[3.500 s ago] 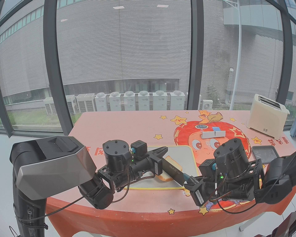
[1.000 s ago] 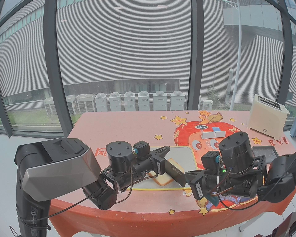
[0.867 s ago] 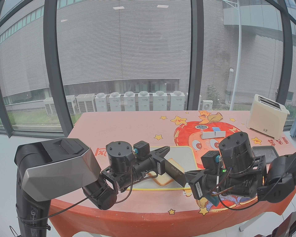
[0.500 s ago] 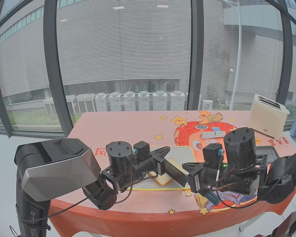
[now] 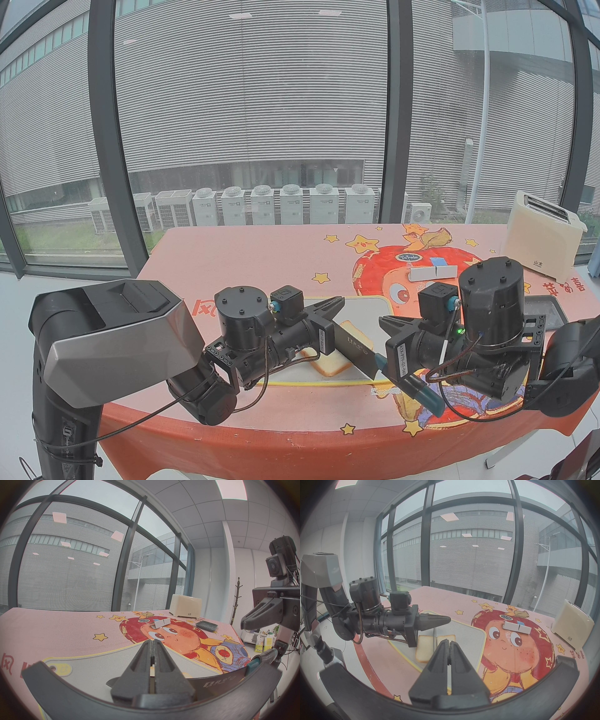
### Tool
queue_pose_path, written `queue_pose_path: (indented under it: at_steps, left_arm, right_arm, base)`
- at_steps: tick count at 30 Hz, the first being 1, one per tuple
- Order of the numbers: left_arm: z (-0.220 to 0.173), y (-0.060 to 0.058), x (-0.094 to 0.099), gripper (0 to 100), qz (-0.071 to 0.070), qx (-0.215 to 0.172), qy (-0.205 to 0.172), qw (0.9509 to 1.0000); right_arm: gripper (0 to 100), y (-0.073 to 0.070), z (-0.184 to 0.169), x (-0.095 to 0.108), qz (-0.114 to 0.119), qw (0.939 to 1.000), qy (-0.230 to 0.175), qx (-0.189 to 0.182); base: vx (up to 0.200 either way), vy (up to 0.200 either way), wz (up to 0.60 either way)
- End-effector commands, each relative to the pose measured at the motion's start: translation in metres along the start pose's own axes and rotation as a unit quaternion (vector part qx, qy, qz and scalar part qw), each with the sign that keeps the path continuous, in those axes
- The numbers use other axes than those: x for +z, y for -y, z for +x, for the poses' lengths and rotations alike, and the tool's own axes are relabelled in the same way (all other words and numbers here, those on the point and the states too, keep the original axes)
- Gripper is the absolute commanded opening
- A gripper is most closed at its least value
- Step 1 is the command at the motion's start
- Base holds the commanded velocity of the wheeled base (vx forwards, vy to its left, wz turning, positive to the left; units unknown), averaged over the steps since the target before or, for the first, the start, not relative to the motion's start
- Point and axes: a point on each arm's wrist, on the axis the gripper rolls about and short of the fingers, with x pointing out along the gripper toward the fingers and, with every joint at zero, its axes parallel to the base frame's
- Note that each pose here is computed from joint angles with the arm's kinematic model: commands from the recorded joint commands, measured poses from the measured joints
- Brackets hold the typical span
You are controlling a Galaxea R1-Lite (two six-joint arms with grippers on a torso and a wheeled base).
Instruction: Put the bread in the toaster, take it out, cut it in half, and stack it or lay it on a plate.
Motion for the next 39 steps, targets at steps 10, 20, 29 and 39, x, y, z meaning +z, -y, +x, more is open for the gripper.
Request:
queue_pose_path:
  at_steps: [10, 20, 29, 39]
  left_arm:
    - [0.0, -0.001, -0.002, 0, -0.001, 0.001, -0.002, 1.0]
    - [0.0, -0.001, -0.002, 0, -0.001, 0.001, -0.002, 1.0]
    - [0.0, -0.001, -0.002, 0, -0.001, 0.0, -0.003, 1.0]
    - [0.0, 0.0, -0.002, 0, -0.001, 0.001, -0.003, 1.0]
  right_arm:
    - [100, 0.002, -0.006, 0.022, 0.056, 0.9936, 0.088, 0.044]
    - [100, 0.007, -0.019, 0.047, 0.08, 0.98, 0.167, 0.072]
    - [100, 0.012, -0.047, 0.132, 0.187, 0.9252, 0.323, 0.069]
    - [100, 0.017, -0.046, 0.069, 0.099, 0.9753, 0.195, 0.031]
  base:
    - [0.0, 0.0, 0.0]
    - [0.0, 0.0, 0.0]
    - [0.0, 0.0, 0.0]
    - [0.0, 0.0, 0.0]
